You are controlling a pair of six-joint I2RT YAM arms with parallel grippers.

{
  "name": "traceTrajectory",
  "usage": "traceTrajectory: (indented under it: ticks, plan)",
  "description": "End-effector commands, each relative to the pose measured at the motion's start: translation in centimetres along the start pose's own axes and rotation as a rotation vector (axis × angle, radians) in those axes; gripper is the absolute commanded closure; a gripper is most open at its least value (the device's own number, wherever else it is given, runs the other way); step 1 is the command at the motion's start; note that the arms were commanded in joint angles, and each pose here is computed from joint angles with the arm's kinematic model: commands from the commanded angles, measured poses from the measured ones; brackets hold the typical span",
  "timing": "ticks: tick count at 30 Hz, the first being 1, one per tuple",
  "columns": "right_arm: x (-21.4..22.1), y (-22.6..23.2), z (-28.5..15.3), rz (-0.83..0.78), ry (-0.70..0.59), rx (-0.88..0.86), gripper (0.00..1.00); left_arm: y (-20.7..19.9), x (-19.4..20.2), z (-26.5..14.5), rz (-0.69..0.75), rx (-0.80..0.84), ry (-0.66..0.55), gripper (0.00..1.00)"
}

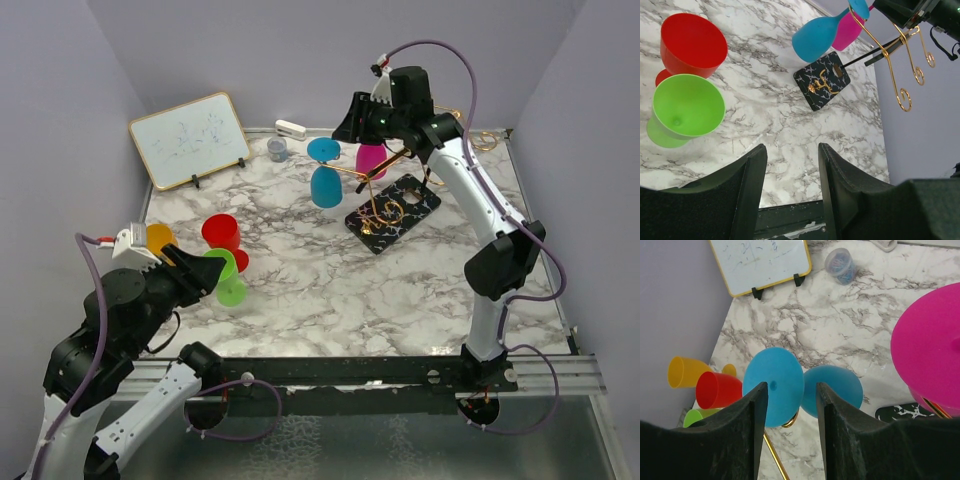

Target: Take the wine glass off the wine glass rack

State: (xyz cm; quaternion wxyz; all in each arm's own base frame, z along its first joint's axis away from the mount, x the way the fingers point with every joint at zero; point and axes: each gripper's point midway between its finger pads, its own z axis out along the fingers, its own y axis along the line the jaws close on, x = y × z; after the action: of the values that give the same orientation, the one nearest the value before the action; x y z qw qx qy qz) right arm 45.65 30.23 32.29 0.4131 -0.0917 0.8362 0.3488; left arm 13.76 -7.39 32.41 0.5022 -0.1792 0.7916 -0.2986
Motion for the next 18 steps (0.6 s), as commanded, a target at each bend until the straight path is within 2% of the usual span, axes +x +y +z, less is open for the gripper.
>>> traceTrajectory:
  ticks: [1, 6, 15, 18]
  plan:
    - [0.6, 0.7, 0.5, -0.015, 0.022, -0.073, 0.56, -1.1, -0.2, 0.2, 0.007, 0.053, -0.006, 0.51]
    - [1.8, 1.3, 1.2, -0.019, 0.055, -0.148, 0.56, -0.9, 0.0, 0.2, -0.001, 0.051, -0.005, 0.52]
    - [2.6, 1.1, 2.1, -0.016, 0.068, -0.173, 0.57, -0.5, 0.0, 0.1, -0.009, 0.042, -0.012, 0.52]
    - [2.7, 1.0, 2.3, -0.018, 0.067, -0.174, 0.61, -0.4, 0.2, 0.2, -0.01, 0.037, -0.009, 0.52]
